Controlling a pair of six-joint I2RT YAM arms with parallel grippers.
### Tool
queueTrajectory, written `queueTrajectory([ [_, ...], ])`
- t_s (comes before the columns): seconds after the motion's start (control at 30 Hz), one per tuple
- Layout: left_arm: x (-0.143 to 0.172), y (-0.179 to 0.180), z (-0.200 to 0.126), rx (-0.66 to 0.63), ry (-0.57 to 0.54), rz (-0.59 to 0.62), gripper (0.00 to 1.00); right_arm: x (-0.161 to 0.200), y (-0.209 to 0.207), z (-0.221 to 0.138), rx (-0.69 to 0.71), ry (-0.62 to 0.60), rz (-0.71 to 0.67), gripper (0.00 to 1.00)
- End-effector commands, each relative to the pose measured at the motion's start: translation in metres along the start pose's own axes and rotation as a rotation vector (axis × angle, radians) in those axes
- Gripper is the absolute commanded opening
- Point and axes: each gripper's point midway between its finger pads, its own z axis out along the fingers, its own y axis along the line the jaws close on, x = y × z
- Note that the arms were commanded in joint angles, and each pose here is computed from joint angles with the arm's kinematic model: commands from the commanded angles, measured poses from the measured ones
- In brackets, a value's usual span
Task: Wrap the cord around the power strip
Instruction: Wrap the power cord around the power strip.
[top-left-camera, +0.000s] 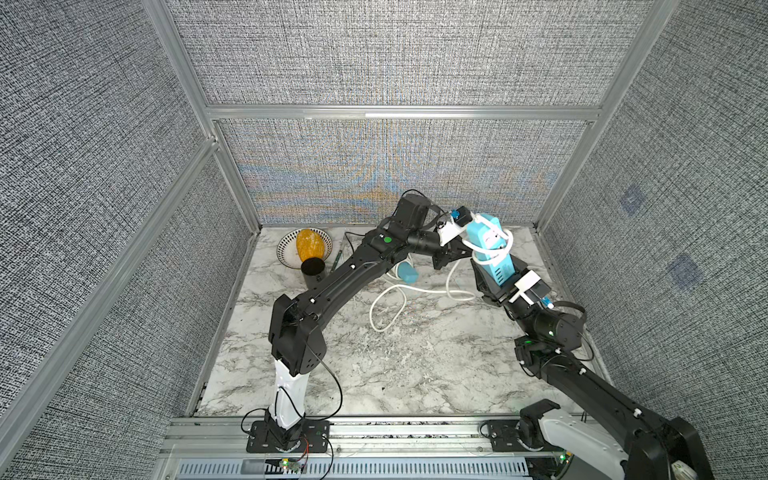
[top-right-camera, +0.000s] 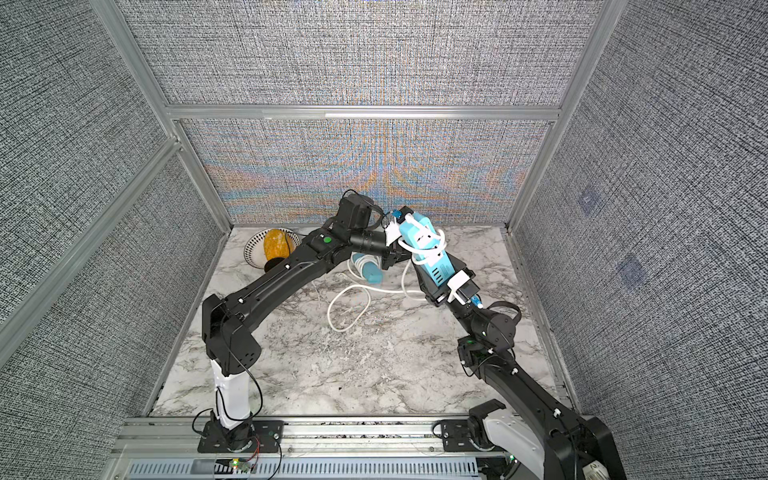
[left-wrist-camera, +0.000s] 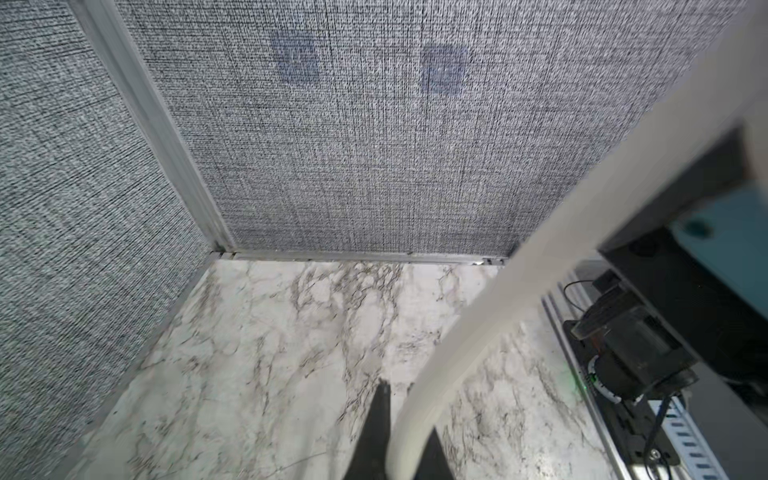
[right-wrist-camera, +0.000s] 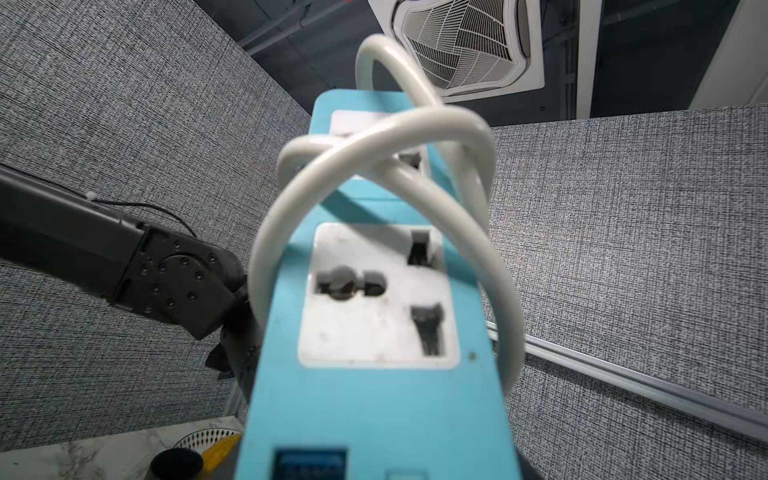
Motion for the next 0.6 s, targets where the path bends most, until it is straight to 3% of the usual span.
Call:
queueTrajectory([
  [0.0,0.023,-0.006,0.012,0.05,0.017,-0.098,0.11,-0.028,-0.022,0.008,0.105,-0.059,-0.116,0.0],
  [0.3,0.06,-0.005,0.035,0.038,-0.016,-0.108,0.2,-0.034,-0.023,0.013,0.095,-0.074,-0.088,0.0],
  [0.57,0.1,-0.016,0.038,0.076,0.058,-0.174,0.21,-0.028,-0.055,0.011,0.272,0.003,-0.126,0.0],
])
